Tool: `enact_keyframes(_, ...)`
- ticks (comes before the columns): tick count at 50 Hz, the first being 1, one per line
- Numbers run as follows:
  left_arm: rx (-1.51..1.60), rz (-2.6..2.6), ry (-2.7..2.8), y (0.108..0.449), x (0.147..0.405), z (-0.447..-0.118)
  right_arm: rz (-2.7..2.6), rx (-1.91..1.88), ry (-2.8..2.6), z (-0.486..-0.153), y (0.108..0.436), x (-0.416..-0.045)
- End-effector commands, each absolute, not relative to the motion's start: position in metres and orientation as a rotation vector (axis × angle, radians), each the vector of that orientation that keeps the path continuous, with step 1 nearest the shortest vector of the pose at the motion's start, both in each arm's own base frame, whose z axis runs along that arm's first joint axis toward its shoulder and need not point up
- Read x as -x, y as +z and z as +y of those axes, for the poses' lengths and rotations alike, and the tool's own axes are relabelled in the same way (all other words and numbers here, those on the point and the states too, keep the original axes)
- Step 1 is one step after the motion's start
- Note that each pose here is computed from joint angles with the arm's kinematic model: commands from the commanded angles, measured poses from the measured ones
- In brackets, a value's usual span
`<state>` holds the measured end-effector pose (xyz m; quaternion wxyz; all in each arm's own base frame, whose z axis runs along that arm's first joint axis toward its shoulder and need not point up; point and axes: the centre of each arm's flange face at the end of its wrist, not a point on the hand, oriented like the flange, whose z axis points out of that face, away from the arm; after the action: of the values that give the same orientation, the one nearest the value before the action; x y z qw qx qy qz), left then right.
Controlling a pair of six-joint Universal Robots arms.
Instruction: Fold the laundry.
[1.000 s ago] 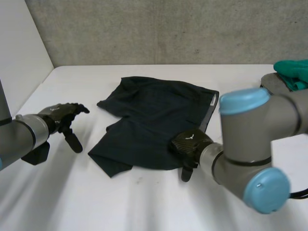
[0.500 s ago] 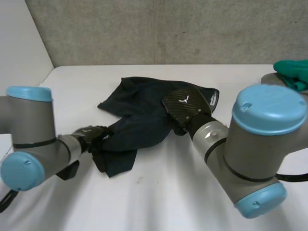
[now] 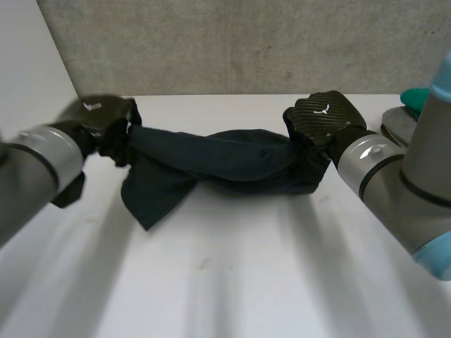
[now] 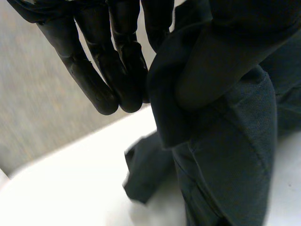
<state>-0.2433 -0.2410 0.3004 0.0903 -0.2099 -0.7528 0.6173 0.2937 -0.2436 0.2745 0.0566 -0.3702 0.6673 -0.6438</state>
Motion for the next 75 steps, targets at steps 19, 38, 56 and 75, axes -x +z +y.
enact_keyframes(19,1.099,-2.585,1.644,0.191,0.273,-0.323,2.112,1.202,-1.944,-0.313,0.168,-0.347)
enact_keyframes(38,1.01,-2.393,1.873,0.257,0.247,-0.266,2.107,1.358,-1.797,-0.239,0.251,-0.309)
enact_keyframes(56,1.093,-2.541,1.607,0.171,0.255,-0.297,2.268,1.363,-1.611,-0.275,0.162,-0.312)
enact_keyframes(75,1.09,-2.249,2.063,0.233,0.288,-0.36,1.915,1.266,-2.171,-0.344,0.195,-0.347)
